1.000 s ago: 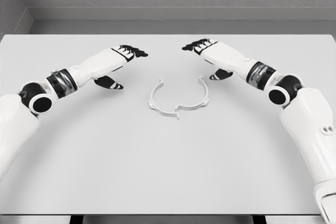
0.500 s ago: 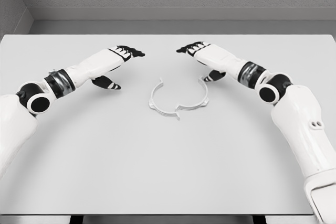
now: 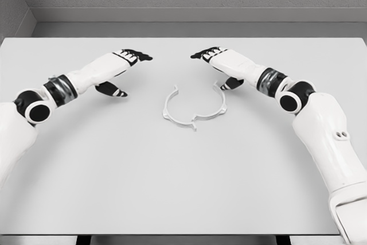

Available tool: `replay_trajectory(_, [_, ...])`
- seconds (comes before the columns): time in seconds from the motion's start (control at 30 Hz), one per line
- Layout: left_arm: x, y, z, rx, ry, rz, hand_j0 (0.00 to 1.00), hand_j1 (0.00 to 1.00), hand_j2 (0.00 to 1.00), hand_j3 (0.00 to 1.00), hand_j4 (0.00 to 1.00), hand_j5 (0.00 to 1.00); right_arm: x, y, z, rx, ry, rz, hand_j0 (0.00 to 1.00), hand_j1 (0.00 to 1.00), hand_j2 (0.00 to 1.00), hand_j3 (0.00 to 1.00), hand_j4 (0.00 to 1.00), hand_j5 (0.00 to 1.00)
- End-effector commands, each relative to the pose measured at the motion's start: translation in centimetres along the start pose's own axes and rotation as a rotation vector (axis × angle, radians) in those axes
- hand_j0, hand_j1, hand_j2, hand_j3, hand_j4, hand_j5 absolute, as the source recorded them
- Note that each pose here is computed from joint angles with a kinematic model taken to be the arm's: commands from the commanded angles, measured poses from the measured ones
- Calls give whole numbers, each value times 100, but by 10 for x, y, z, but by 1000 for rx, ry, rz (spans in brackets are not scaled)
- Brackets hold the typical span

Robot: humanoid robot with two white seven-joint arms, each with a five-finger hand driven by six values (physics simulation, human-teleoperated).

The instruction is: Assemble PVC drainage pipe clamps

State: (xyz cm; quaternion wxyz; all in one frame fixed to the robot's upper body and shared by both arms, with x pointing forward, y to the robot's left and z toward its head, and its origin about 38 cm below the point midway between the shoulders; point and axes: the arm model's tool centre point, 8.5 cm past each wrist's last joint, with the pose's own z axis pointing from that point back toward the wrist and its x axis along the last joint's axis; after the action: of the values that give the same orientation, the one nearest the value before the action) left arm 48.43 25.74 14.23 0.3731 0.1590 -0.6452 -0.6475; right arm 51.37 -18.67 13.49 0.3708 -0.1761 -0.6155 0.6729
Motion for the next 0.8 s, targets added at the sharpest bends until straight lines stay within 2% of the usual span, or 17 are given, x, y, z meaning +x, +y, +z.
replay_trajectory(0.0, [-4,3,5,7,8,7,100,100,100,100,100,100,3,1,-3,-6,-7,-12,100,100,100,100,100,100])
replay_trajectory(0.6, [-12,3,9,7,28,21,100,100,100,100,100,100,30,-4,-30,-2,-54,-1,100,100,100,100,100,100])
replay_trajectory(0.77, [-12,3,9,7,28,21,100,100,100,100,100,100,34,0,-32,13,-55,6,100,100,100,100,100,100])
